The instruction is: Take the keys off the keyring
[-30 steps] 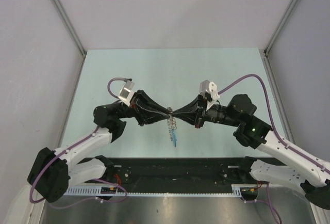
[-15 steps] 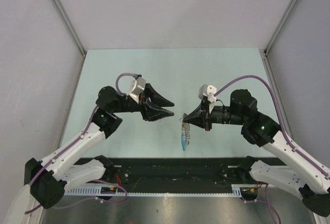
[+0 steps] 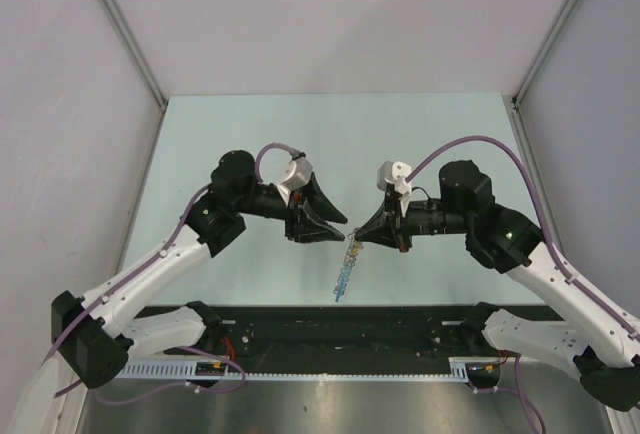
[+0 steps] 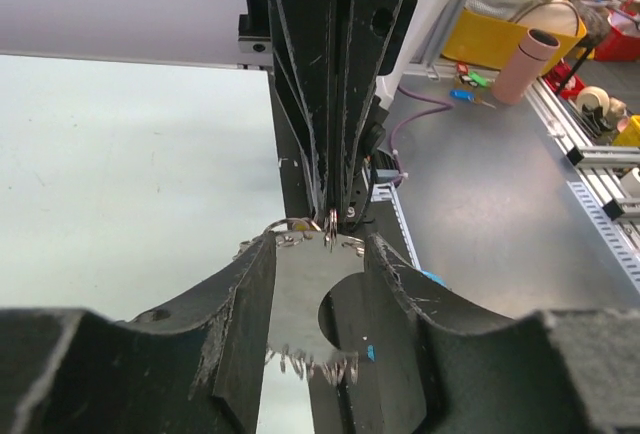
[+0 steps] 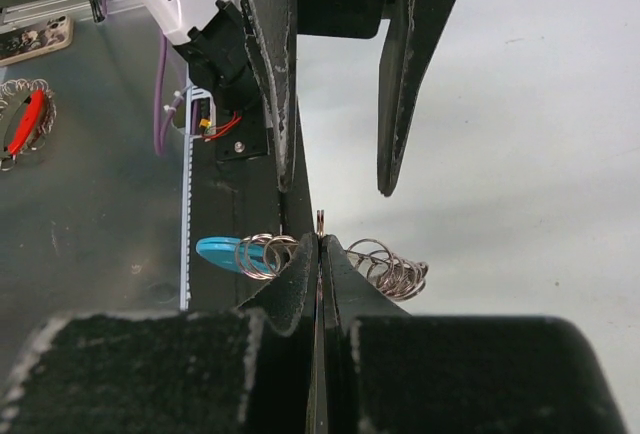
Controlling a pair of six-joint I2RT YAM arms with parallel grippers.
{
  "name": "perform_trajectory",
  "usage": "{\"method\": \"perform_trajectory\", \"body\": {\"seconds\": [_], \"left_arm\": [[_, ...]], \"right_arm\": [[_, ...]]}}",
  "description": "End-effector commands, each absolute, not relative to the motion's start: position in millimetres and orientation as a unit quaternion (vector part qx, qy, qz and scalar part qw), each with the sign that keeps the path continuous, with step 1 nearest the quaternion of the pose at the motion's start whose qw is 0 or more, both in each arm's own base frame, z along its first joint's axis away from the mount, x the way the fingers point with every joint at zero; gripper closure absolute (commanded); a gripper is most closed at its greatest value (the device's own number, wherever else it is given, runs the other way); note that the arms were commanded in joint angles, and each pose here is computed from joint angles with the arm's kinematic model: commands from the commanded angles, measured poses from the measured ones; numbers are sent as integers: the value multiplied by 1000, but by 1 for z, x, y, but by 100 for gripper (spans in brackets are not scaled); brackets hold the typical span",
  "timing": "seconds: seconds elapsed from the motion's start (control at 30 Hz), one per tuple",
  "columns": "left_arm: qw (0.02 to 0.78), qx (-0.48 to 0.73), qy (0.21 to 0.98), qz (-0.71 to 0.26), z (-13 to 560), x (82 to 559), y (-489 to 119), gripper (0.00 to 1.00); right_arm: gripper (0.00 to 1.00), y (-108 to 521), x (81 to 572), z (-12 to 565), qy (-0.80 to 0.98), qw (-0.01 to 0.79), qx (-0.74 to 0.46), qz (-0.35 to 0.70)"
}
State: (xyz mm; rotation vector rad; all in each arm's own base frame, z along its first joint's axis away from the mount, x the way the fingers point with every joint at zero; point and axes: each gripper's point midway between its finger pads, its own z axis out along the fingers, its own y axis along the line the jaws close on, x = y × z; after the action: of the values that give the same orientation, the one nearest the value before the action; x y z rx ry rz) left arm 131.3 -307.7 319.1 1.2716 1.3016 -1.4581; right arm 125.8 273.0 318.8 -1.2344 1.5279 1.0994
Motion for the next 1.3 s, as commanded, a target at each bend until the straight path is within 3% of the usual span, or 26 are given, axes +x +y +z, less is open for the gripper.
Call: {"method": "perform_trajectory", "body": {"seconds": [0.0, 0.73, 0.83, 1.0, 1.07, 1.1, 1.13, 1.27], "left_arm": [[380, 537, 487, -575, 329, 120, -312, 55], [339, 555, 511, -562, 310, 121, -321, 74], [338, 558, 510, -560, 309, 120, -322, 79], [352, 561, 506, -552, 310, 122, -324, 99], [360, 552, 507, -556, 316, 122, -324, 100], [370, 542, 511, -555, 317, 126, -326, 100], [379, 538, 511, -553, 318, 129, -327, 100], [424, 512, 490, -564, 336, 129, -326, 100]], "right_arm": [[100, 278, 122, 349, 576, 453, -500, 462], [100, 282, 126, 340, 585, 441, -502, 460], [100, 283, 127, 340, 585, 440, -502, 460], [100, 284, 127, 340, 587, 437, -500, 463], [100, 285, 132, 342, 591, 445, -491, 460], [99, 286, 134, 343, 595, 447, -485, 460], [90, 285, 135, 345, 595, 452, -481, 459], [73, 279, 142, 353, 603, 479, -460, 442]]}}
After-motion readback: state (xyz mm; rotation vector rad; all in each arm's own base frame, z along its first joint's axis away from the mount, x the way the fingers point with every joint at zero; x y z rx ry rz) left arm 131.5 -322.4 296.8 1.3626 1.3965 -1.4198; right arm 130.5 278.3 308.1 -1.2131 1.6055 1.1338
